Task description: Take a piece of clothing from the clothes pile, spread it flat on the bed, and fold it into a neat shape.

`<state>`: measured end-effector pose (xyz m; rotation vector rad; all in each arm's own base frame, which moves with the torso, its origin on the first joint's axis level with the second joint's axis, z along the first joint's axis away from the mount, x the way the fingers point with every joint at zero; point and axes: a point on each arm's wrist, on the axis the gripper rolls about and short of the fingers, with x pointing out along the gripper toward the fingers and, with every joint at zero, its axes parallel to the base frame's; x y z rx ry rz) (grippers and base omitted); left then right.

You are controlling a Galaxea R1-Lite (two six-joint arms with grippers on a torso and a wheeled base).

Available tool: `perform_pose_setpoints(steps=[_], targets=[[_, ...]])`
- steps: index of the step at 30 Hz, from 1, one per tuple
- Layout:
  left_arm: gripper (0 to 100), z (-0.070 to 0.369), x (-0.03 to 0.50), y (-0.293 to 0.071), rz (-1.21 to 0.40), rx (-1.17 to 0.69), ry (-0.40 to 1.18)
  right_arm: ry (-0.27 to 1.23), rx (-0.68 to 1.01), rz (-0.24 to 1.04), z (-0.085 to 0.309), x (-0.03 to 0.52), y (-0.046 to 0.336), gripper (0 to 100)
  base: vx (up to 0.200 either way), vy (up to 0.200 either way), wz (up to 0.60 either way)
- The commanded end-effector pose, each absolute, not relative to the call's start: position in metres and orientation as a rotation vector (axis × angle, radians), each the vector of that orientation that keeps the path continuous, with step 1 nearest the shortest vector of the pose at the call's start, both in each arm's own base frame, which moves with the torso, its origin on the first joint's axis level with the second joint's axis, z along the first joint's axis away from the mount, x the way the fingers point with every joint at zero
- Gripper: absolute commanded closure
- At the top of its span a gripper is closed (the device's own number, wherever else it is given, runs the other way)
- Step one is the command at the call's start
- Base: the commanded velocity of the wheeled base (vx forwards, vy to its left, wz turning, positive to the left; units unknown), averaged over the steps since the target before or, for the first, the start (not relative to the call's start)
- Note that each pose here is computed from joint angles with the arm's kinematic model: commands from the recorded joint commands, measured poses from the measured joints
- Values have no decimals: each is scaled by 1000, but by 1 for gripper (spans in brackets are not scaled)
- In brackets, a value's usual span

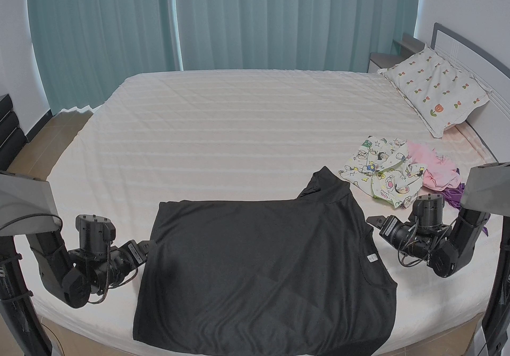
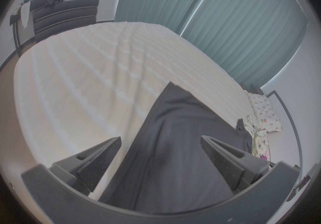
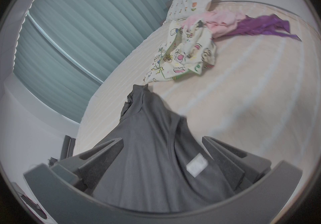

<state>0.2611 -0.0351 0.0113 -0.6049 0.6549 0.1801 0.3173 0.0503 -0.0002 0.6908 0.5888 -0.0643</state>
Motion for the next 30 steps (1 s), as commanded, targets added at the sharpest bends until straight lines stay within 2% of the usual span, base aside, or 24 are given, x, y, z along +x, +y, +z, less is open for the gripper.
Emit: perform_pose_setpoints(steps=[1,14,22,30], targets=[[0,23,220,-45,146,-640,695,581,770,-47,19,280,54,0,-200,0,0],[0,-12,202,-45,198,-659,874,633,815,-75,-8,263,52,0,-200,0,0],[0,-40,199,-42,222,-632,904,645,841,-58,-6,260,52,0,0,0,0],[0,-58,211,-41,190,-576,855,616,843,-24,-3,257,55,0,0,0,0]])
